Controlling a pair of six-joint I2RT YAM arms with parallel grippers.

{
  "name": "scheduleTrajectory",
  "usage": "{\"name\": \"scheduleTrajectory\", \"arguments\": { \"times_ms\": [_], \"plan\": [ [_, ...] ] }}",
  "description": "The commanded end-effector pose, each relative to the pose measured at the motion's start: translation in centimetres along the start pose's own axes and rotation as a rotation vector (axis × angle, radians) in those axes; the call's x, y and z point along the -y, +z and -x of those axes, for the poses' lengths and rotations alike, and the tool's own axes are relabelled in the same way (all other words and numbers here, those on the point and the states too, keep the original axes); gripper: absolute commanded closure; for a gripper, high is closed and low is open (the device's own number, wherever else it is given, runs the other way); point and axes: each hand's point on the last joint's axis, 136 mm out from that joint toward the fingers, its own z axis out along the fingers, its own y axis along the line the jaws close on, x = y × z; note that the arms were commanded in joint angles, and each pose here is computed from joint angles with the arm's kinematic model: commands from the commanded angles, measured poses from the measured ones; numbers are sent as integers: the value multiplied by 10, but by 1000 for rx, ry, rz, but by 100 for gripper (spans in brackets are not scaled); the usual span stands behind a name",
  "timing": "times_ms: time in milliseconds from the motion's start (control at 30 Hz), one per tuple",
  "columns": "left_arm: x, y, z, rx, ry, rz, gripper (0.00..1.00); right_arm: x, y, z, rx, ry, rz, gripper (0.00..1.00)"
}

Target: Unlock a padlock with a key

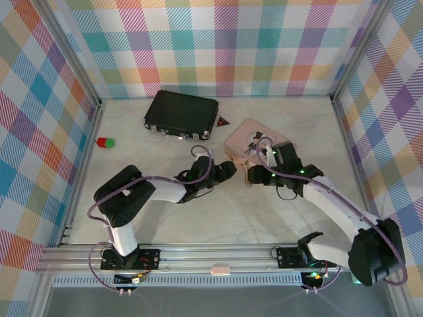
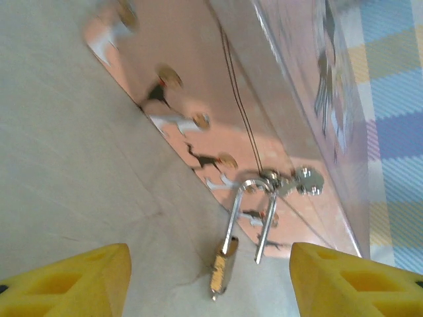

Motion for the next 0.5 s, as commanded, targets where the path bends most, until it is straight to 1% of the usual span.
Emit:
{"name": "scheduleTrajectory", "arguments": {
  "times_ms": [0, 167, 333, 467],
  "plan": [
    [-7, -15, 21, 50, 0, 32, 36, -2, 16, -8, -66, -60, -110, 42],
    [-10, -23, 43, 82, -13, 28, 36, 3, 45, -6, -124, -188, -332, 42],
    [-6, -24, 48, 86, -24, -2, 36, 11, 68, -1, -180, -303, -523, 44],
    [-13, -26, 48, 93, -52, -10, 36, 21, 82, 1, -204, -393, -673, 47]
  ]
}}
